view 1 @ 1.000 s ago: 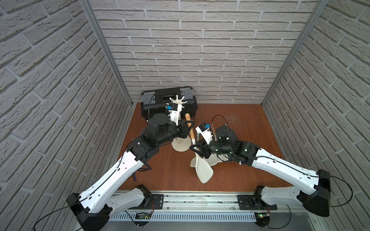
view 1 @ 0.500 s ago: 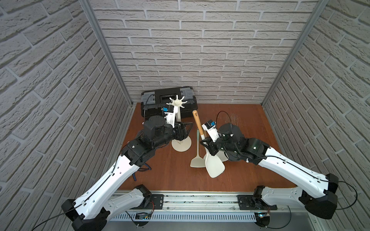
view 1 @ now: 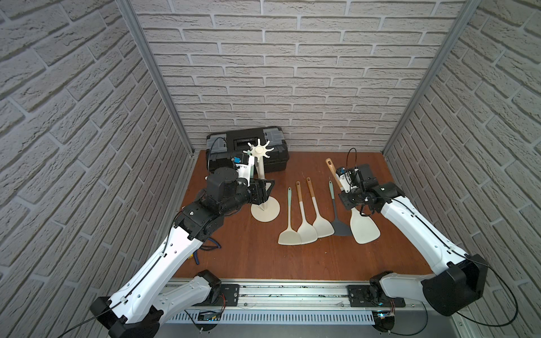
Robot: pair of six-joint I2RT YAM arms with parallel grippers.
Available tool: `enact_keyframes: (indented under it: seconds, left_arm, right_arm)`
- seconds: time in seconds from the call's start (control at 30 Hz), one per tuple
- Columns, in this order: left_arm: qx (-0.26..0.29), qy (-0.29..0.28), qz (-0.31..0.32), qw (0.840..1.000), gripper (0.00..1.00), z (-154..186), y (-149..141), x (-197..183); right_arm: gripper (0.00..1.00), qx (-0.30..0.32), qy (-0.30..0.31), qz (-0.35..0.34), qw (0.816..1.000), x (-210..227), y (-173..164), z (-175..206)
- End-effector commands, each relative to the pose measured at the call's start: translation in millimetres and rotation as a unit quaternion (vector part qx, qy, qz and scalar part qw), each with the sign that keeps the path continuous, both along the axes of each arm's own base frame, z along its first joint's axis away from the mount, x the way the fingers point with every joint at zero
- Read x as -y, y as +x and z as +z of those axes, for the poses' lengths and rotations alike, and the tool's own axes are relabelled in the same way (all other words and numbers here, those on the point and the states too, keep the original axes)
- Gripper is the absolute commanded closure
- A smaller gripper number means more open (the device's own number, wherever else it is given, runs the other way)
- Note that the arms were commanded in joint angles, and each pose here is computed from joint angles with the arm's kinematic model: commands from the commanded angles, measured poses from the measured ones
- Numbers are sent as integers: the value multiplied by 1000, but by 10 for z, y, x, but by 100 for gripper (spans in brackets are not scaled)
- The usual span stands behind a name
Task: Take the spatula off the kitchen utensil rack
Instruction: Place the spatula at the center of the board.
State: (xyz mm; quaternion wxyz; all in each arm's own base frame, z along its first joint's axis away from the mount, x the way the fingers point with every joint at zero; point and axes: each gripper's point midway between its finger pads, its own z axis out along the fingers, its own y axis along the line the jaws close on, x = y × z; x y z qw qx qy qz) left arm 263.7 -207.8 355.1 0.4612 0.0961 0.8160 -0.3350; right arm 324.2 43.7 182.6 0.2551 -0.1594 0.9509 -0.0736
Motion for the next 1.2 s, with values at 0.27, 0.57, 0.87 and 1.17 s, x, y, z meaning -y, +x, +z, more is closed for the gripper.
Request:
enact_keyframes:
  seconds: [0.27, 0.57, 0.87, 1.17]
  left_arm:
    - [-22, -16, -22, 999, 38, -190, 235, 103]
    - [-30, -22, -22, 999, 39, -229, 409, 112]
    - [-42, -21, -19, 999, 39, -312, 483, 136]
    - [-29, -34, -37, 998, 39, -208, 460, 191]
  right_arm:
    - [97, -79, 98, -202, 971, 840, 303, -738]
    - [97, -136, 81, -247, 956, 966, 280, -1228]
    - [97, -143, 98, -239, 955, 904, 392, -1442]
    - [97, -138, 136, -232, 953, 785, 628, -1536]
